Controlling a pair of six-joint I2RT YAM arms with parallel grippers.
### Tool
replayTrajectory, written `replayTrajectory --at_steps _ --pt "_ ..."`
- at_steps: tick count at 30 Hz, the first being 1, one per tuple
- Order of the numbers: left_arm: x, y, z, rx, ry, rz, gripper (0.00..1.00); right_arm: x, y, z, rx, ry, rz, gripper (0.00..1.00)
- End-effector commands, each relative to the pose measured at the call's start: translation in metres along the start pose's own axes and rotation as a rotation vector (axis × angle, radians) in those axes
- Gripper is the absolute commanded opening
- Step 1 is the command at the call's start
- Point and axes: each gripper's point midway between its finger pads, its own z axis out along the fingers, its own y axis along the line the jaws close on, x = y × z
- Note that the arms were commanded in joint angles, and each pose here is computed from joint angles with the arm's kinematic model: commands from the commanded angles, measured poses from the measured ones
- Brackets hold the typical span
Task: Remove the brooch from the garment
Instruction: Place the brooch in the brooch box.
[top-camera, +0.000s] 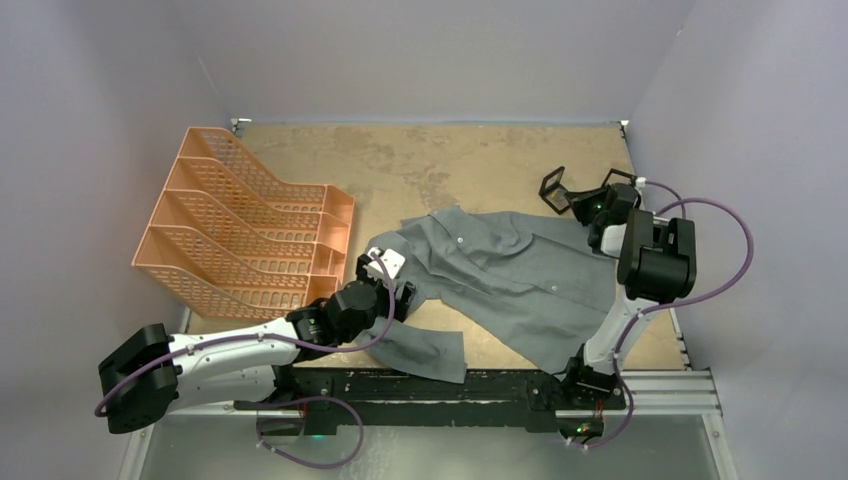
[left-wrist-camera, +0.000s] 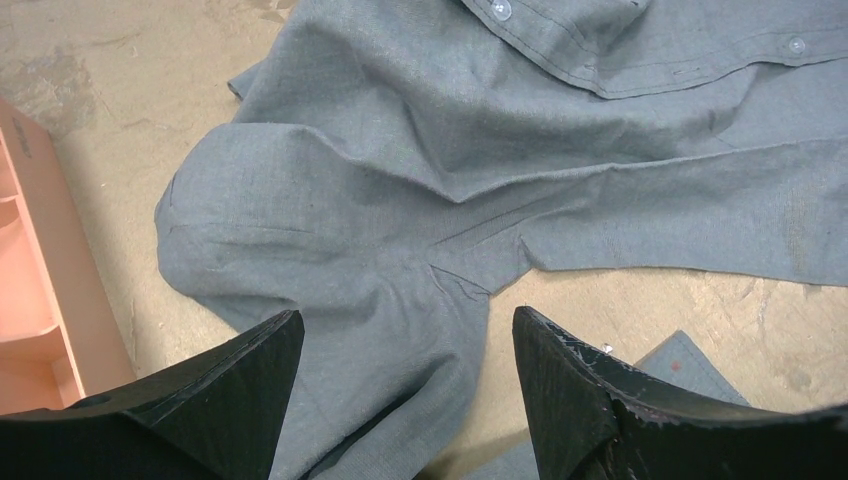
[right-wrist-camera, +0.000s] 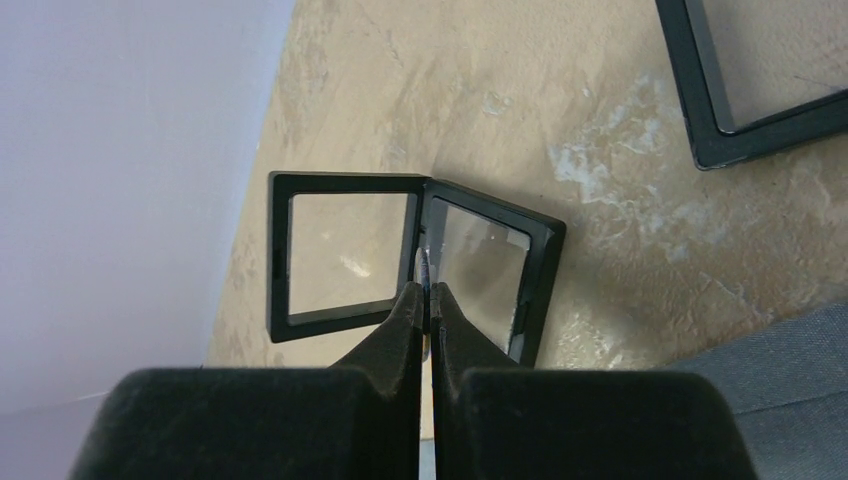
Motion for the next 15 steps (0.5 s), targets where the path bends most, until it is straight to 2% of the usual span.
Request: replayTrajectory --at_steps 1,9,12,15 --pt "-0.0191 -0.0051 0.0017 0.015 -0.039 -0.014 0.75 -0.0118 0.0106 0.0053 -0.026 -0.034 0.002 0.00" --pt "-0.0196 -0.0051 0.0014 0.016 -0.040 -0.016 0.75 -0.0097 0.0050 0.0065 -0.010 -0.029 0.006 0.03" --pt "-0.0194 -0.0056 0.0013 0.019 -0.040 -0.015 0.75 -0.0094 0.0047 0.0068 -0.009 -0.026 -0.003 0.09" --pt "-0.0202 -0.0057 0.0007 0.020 -0.041 -0.016 0.75 -0.0114 0.0075 0.0068 -0.012 -0.026 -0.020 0.21"
